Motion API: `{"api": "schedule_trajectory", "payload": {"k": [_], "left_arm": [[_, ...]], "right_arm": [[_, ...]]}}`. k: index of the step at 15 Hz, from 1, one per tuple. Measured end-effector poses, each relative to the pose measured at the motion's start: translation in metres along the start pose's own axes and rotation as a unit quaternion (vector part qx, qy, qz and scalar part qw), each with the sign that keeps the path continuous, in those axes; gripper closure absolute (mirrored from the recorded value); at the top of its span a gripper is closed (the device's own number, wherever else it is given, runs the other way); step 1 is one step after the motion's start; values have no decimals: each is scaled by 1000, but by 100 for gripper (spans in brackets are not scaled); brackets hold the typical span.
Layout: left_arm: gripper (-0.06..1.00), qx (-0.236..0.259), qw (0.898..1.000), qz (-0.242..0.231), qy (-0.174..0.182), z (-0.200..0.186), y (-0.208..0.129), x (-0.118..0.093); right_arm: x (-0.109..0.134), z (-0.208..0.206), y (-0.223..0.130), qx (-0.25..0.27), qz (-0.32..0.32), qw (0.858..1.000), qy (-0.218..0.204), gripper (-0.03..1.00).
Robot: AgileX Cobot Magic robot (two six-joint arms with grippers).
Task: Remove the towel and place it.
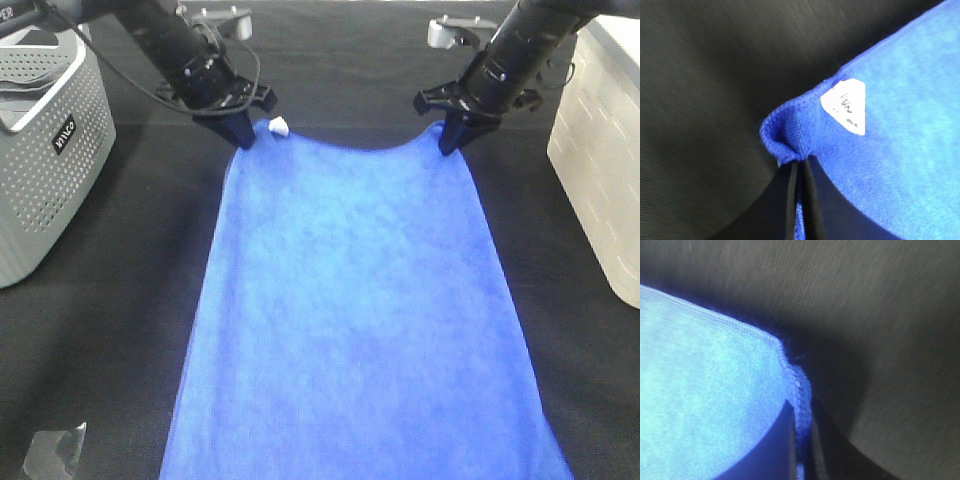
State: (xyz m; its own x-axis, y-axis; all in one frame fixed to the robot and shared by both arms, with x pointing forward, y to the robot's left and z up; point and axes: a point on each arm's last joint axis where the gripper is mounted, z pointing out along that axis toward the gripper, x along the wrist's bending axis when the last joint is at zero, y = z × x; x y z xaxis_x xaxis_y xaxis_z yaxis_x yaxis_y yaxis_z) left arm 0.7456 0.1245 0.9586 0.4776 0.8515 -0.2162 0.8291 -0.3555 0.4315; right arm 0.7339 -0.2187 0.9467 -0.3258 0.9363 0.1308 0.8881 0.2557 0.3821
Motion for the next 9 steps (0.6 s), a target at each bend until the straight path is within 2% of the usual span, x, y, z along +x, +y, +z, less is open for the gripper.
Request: {"api": "schedule_trajectory", "payload": {"k": [4,9], "left_arm": [[94,-42,997,37,52,-26,19,3],[94,-109,989,57,79,-39,34,4]], "right_arm": [[0,-18,23,-68,-8,998,-14,97],[-3,-25,36,-129,-9,991,-31,97]]}}
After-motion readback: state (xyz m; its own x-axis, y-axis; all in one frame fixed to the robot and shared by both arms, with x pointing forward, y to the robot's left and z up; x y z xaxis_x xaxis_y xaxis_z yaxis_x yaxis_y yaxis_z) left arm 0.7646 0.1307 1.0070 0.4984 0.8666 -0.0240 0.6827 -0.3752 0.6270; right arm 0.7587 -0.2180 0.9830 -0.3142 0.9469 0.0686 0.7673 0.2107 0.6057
